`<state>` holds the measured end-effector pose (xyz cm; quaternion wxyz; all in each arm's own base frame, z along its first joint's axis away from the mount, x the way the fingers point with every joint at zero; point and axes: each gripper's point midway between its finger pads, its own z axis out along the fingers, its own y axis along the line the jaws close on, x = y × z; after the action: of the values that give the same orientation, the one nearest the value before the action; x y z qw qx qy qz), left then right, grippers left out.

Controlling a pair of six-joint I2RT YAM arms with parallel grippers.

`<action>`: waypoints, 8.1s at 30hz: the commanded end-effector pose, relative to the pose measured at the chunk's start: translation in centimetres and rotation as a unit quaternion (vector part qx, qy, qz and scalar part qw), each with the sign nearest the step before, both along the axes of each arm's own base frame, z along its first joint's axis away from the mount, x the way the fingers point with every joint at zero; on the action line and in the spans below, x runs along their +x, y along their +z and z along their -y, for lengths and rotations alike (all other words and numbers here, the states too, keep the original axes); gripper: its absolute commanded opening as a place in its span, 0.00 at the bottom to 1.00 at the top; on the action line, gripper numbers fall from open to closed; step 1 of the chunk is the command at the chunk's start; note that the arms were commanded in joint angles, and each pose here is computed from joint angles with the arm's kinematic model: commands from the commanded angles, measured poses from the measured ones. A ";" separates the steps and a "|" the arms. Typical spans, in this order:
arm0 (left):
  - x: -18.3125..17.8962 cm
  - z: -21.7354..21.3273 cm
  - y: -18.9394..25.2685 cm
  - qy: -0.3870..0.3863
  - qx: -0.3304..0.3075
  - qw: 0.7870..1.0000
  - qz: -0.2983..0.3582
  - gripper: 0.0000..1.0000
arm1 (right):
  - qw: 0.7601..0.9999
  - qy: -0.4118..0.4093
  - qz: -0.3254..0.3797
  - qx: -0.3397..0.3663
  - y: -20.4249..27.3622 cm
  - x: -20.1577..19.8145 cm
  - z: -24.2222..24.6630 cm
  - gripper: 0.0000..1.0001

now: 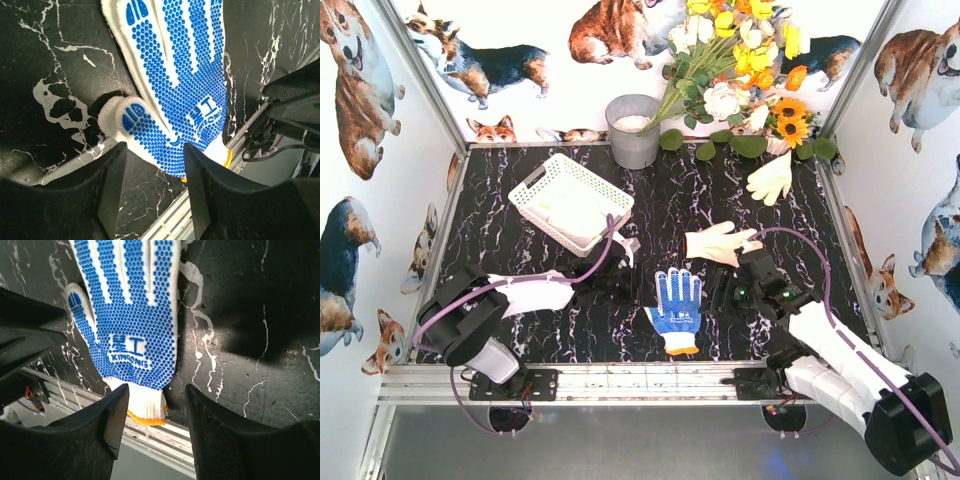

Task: Put the gloves into the storage basket
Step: Pair the glove with the glove, then pick up the glove from the center of the board.

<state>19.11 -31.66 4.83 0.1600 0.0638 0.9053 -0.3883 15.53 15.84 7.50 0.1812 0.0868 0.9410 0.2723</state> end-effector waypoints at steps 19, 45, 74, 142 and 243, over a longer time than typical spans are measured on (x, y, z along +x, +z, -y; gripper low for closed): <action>1.8 1.4 -0.9 0.021 -0.003 1.000 0.001 0.31 | 0.996 -0.066 0.031 0.049 -1.9 6.2 -0.4 0.41; 2.1 0.5 -2.6 0.041 0.032 0.999 -0.006 0.00 | 0.999 -0.028 0.002 0.030 -3.8 7.5 -0.8 0.03; 2.8 0.8 -1.3 0.069 -0.004 0.998 0.010 0.00 | 0.996 0.004 0.053 0.073 -0.3 8.0 -2.1 0.00; 5.6 -3.4 -1.4 0.152 0.011 0.987 0.042 0.00 | 0.991 0.059 0.106 0.054 1.3 14.3 -4.0 0.03; 1.0 2.8 -2.2 -0.042 0.020 0.999 0.022 0.26 | 0.984 -0.025 -0.147 0.103 -6.8 -1.9 -4.1 0.31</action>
<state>19.96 -35.43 3.09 0.1537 0.1159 0.8973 -0.3972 13.78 21.05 2.35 0.0262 0.1538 0.9107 0.3826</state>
